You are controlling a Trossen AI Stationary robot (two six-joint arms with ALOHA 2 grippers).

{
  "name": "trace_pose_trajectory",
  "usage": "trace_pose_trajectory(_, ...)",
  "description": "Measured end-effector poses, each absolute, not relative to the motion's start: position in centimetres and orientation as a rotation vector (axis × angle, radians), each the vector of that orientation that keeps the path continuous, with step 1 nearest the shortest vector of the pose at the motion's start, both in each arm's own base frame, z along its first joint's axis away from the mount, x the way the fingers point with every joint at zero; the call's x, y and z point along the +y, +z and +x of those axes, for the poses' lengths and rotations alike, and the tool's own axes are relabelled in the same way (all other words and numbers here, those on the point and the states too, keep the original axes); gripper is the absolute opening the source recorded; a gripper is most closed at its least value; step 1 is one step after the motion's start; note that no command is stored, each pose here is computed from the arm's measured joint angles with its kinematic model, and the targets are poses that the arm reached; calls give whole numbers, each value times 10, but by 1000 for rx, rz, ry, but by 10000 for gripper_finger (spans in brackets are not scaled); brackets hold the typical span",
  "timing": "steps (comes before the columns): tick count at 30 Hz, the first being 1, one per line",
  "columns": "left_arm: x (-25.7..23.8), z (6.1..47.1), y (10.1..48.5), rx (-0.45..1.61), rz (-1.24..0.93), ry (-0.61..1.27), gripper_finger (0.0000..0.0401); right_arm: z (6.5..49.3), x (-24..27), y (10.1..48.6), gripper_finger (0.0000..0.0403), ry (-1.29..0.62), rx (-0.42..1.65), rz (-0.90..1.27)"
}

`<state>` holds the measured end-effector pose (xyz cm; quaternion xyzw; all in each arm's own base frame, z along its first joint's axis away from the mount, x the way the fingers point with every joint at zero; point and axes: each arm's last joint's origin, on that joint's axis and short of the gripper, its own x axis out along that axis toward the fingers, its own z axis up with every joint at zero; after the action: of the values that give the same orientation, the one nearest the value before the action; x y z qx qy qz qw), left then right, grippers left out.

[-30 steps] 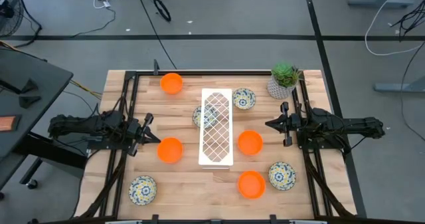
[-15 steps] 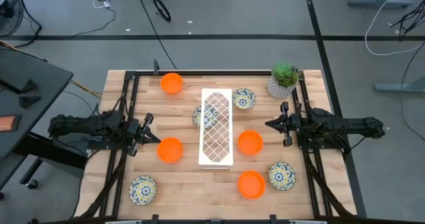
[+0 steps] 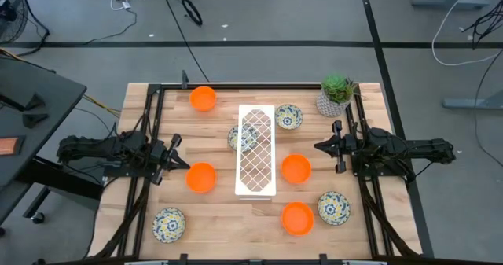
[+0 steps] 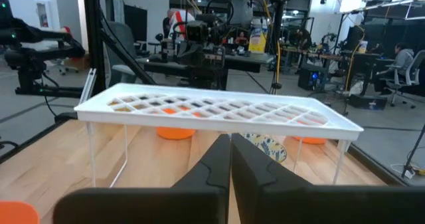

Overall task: Pick & Place Mini bowls
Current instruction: Put the yellow patterned bowl on the shelf

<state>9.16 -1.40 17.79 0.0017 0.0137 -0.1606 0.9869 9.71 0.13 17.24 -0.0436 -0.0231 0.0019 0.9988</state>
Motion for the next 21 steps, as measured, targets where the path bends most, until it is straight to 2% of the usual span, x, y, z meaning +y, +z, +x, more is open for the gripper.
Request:
trace_pose_trajectory(9, -14, 92, 178, 28, 3, -323, 14, 96, 1, 184, 16, 13, -167, 89)
trace_pose_trajectory(21, -14, 92, 178, 27, 3, -323, 14, 86, 1, 213, 16, 30, -484, 101)
